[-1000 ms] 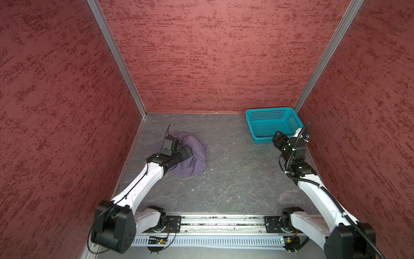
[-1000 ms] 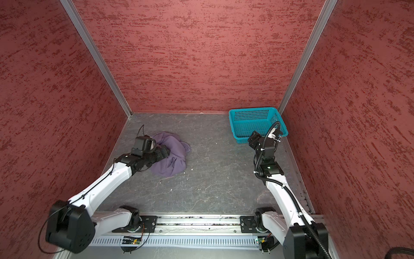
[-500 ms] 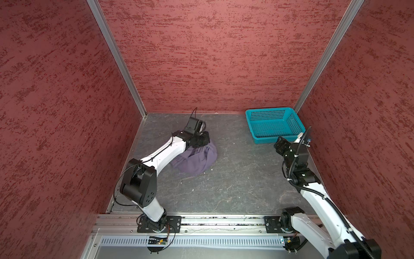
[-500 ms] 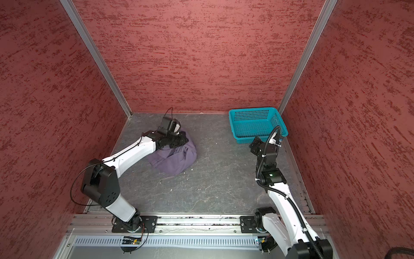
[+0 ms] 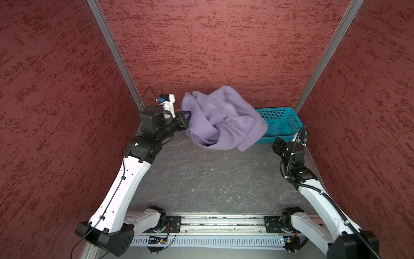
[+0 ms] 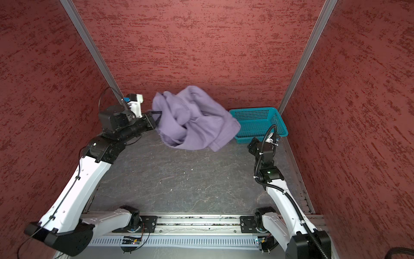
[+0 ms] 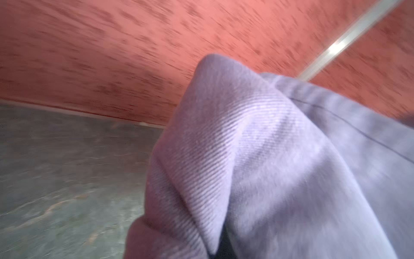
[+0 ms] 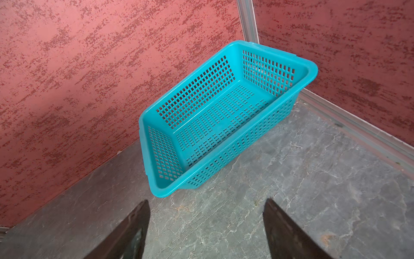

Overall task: Fold and stack the trousers
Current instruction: Flatten out the trousers at the center of the table.

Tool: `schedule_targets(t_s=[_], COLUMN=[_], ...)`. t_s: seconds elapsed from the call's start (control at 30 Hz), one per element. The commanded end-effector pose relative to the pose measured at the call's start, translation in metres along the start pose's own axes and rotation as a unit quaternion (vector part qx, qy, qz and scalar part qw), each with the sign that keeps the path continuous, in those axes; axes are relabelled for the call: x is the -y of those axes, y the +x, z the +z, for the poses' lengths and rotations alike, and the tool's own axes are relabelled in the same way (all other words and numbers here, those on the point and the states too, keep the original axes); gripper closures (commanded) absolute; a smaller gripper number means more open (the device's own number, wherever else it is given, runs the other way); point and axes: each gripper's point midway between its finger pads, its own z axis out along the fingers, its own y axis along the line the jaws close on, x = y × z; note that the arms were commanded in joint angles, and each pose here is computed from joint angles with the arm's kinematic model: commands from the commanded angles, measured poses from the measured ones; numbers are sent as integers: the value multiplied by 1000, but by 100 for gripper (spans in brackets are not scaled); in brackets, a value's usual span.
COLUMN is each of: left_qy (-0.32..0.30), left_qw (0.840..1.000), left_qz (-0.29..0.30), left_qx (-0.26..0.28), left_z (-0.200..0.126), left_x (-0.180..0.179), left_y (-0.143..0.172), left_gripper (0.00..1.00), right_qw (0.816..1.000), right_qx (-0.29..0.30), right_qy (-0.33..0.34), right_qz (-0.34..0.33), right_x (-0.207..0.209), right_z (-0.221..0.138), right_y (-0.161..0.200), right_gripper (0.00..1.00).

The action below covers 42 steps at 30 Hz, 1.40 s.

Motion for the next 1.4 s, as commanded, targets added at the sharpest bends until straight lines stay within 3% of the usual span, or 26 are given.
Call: schedule_targets(t_s=[0.0, 0.07, 0.1, 0.2, 0.4, 0.5, 0.63, 0.7, 0.83, 0.97, 1.27, 1.37], left_qy=[-121, -159, -169, -187, -184, -172, -138, -103, -59, -84, -168, -173], left_qw=[990, 980, 975, 968, 975, 976, 974, 967, 924, 878, 792, 773], left_qz=[-70, -98, -111, -117, -89, -76, -26, 31, 154, 198, 281, 291], left_qx=[-36, -67, -87, -118, -87, -107, -176, -232, -346, -428, -516, -536], left_z=[12, 14, 16, 15, 5, 8, 20, 25, 9, -7, -6, 1], left_x=[-94, -128, -140, -154, -139, -127, -98, -70, -28, -34, -79, -88], left_y=[45, 73, 87, 106, 82, 86, 125, 160, 237, 298, 368, 388], left_gripper=[64, 11, 0, 1, 1, 1, 1, 1, 1, 1, 1, 1], right_qw=[1000, 1000, 1000, 1000, 1000, 1000, 999, 998, 998, 998, 997, 998], right_qx=[1, 1, 1, 2, -4, -7, -24, -30, -33, -31, -35, -25], right_qy=[-10, -11, -11, -11, -18, -23, -34, -36, -36, -48, -61, -46], right_qz=[1, 0, 1, -1, 1, -3, -34, -44, -44, -31, -20, -23], right_x=[-3, -4, -3, -2, -5, -7, -19, -23, -26, -35, -44, -35], right_z=[-1, -2, -2, -4, -7, -9, -12, -11, -8, -2, -2, -9], right_y=[2, 2, 1, 2, 3, 4, 12, 16, 18, 16, 12, 10], right_gripper=[20, 20, 20, 20, 20, 20, 22, 22, 22, 21, 17, 16])
